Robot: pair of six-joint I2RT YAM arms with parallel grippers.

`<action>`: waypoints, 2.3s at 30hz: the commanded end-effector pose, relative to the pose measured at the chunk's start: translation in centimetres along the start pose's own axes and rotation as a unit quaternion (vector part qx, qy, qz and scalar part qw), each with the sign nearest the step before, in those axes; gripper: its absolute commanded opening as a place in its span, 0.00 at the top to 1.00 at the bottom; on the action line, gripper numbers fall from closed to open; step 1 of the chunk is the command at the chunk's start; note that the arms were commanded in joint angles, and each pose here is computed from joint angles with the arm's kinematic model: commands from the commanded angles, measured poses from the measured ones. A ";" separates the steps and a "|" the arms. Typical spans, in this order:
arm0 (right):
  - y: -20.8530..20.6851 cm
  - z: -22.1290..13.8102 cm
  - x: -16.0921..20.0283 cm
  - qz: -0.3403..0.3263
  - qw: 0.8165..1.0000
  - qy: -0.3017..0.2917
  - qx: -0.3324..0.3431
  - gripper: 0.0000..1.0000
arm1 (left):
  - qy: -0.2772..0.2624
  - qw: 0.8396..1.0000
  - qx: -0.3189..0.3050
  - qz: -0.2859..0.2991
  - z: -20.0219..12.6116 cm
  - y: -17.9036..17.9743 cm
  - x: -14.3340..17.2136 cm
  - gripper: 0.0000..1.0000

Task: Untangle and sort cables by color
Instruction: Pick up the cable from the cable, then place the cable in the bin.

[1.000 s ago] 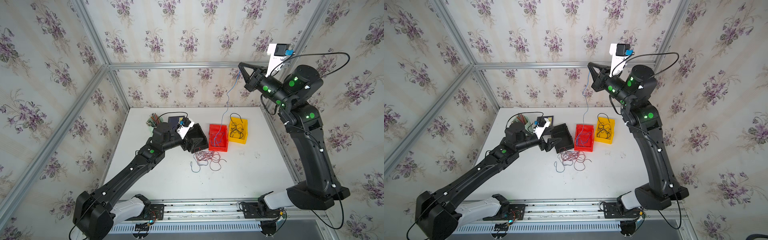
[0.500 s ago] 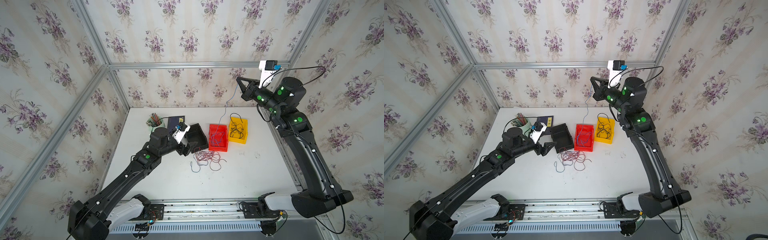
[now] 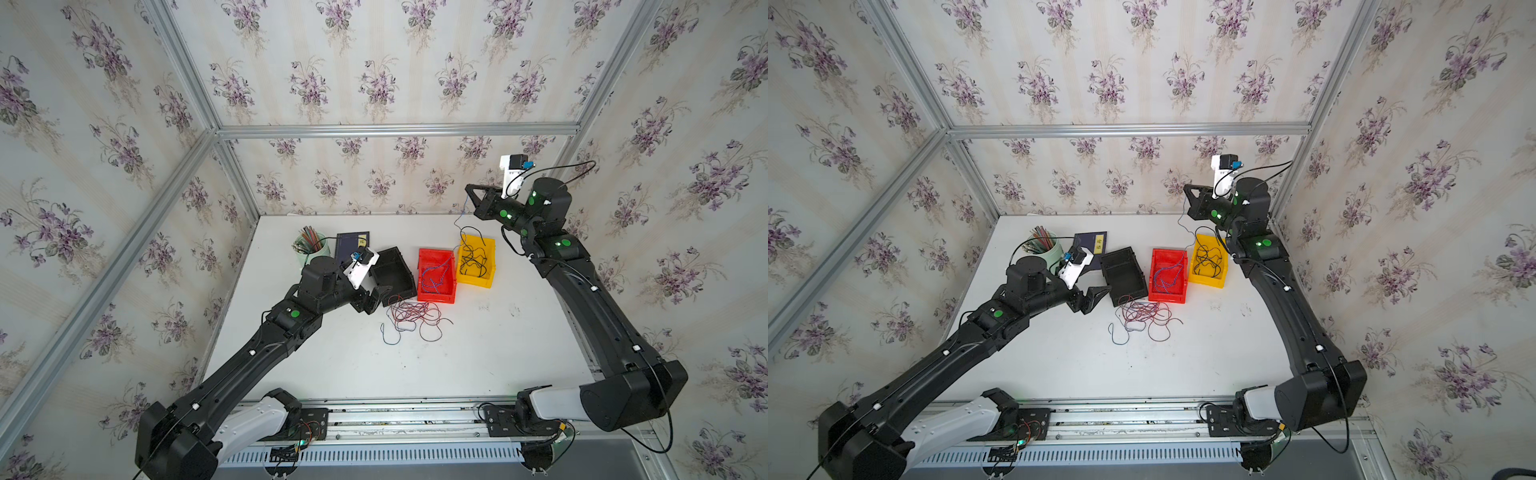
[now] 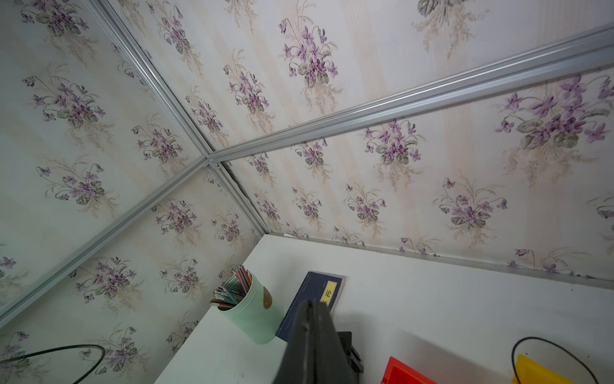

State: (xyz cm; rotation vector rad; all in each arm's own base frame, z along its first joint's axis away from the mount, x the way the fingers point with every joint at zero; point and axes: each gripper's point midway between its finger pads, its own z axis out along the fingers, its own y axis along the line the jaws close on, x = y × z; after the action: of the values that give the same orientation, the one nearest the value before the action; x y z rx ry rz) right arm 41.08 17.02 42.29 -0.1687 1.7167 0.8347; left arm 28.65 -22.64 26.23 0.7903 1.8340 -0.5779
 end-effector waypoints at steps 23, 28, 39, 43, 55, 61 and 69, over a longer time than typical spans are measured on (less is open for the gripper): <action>-1.9 2.4 15.7 0.282 0.956 0.074 -0.042 1.00 | 0.001 1.000 -0.020 -0.007 0.1 0.7 0.7 0.09; -6.9 1.6 19.1 0.298 0.948 0.098 0.046 1.00 | 0.005 1.000 -0.019 -0.008 0.2 0.7 0.9 0.09; -12.5 4.7 23.0 0.164 0.957 0.185 0.152 1.00 | 0.013 1.000 -0.025 -0.005 0.1 0.9 1.2 0.09; -12.9 6.0 25.4 0.108 0.952 0.231 0.168 1.00 | 0.018 0.999 -0.034 -0.003 -0.2 1.1 1.5 0.09; -12.2 7.5 32.5 0.066 0.926 0.328 0.172 1.00 | 0.022 0.998 -0.050 -0.008 -0.7 1.6 1.8 0.08; -11.3 7.1 30.0 0.058 0.931 0.316 0.173 0.74 | 0.020 0.998 -0.053 -0.014 -0.7 1.7 2.0 0.07; -9.3 6.6 26.3 0.059 0.938 0.300 0.164 0.50 | 0.009 0.998 -0.052 -0.020 -0.1 1.8 1.4 0.07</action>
State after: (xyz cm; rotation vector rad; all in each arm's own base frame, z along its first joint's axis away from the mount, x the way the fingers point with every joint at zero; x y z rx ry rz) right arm 42.77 22.52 13.42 -0.1023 2.4235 0.6129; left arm 28.98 -20.66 23.65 0.7165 1.9303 -0.4859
